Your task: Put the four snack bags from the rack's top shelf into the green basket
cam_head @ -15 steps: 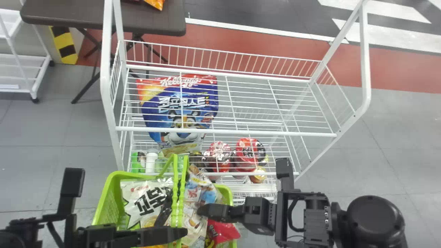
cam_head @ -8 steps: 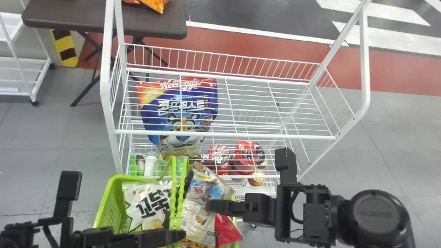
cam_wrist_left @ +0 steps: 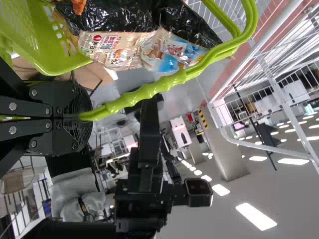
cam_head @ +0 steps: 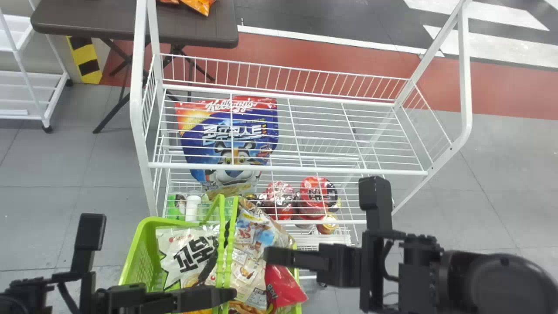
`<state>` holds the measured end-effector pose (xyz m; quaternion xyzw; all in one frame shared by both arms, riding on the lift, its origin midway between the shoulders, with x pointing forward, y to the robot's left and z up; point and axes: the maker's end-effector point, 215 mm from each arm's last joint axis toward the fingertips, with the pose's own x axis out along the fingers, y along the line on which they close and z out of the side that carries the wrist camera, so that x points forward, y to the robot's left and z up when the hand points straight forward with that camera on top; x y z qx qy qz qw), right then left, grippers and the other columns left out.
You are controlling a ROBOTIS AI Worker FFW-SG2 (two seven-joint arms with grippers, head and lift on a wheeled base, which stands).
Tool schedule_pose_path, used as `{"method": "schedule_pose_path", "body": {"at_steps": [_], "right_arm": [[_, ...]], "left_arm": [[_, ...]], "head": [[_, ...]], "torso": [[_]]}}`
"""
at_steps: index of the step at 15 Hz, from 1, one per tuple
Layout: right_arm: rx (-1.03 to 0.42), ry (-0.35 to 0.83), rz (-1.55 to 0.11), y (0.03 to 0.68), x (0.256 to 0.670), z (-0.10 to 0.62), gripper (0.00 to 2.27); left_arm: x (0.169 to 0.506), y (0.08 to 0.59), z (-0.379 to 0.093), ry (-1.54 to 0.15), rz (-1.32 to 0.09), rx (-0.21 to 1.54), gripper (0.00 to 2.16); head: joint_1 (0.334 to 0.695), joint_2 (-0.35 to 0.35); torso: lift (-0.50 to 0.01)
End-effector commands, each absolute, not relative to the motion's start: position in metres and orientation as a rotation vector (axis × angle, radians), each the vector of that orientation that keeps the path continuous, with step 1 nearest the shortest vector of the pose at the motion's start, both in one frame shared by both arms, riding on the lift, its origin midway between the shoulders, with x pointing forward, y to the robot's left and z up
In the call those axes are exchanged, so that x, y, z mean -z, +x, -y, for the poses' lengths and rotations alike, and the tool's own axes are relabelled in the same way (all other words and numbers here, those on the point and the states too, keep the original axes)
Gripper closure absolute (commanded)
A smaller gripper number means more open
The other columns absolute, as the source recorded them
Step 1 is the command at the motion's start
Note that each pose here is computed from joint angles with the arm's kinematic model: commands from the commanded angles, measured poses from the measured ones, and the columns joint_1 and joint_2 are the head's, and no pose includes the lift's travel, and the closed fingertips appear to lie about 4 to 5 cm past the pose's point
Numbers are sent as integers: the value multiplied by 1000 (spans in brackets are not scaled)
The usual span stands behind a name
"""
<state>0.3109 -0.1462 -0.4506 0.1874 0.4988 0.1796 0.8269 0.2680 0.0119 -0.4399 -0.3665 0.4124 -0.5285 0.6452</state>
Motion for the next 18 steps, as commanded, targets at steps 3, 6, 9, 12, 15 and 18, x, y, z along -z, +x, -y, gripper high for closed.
{"method": "schedule_pose_path", "body": {"at_steps": [3,6,9,12,15,18], "right_arm": [[-272,193,-837,325,441,159,60],[-211,160,-474,388,381,184,63],[-156,96,-186,407,322,210,63],[-133,46,-5,390,292,208,63],[-95,70,-78,386,315,197,63],[-91,78,-82,387,316,203,63]], "left_arm": [[443,265,-12,-841,-940,1204,2125],[445,259,-16,-860,-938,1198,2125],[450,254,-18,-866,-932,1192,2125],[456,251,-21,-877,-923,1176,2125],[456,248,-23,-884,-912,1166,2125],[457,245,-26,-882,-908,1157,2125]], "head": [[695,-286],[695,-287],[695,-300],[695,-326],[695,-340],[695,-319]], "torso": [[0],[0],[0],[0],[0],[0]]}}
